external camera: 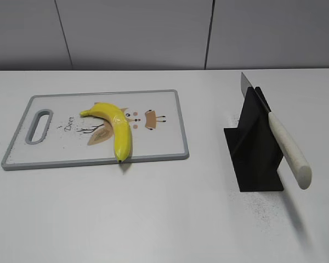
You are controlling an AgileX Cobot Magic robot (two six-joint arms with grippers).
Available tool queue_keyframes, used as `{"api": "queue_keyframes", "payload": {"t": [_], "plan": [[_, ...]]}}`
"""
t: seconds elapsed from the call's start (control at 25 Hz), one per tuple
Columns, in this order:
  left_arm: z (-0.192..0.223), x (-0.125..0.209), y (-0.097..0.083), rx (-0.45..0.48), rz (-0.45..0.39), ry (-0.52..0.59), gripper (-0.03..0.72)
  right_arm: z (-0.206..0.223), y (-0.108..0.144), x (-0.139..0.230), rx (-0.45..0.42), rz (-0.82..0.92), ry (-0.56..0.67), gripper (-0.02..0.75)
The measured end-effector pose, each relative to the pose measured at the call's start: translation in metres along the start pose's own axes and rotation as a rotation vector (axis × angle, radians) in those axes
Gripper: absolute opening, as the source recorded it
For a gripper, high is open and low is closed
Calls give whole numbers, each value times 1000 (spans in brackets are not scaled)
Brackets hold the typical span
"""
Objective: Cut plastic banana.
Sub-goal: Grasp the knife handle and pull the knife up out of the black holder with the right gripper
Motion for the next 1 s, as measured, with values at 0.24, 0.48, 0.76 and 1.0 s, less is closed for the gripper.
{"api": "queue_keyframes", "payload": {"t": [0.24,0.48,0.76,1.0], "plan": [[0,0,0,0,0,0,550,35,5,-32,-12,66,113,543],[0,0,0,0,0,0,549,81,8,-45,-26,87,258,543],[0,0,0,0,0,0,545,134,7,-47,-7,103,407,543],[0,0,0,0,0,0,544,163,4,-43,40,141,491,525]]}}
Point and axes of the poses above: a point on each arm's last joint axis where the gripper is mounted, z pointing out along that axis toward the gripper, y along the wrist's bending axis when the last joint is at zero, x = y × z, the point moved 1 cm from there along z, pointing out along that axis toward the gripper, and after that the axes turned 8 degrees about -z, right-handed, at the moved point
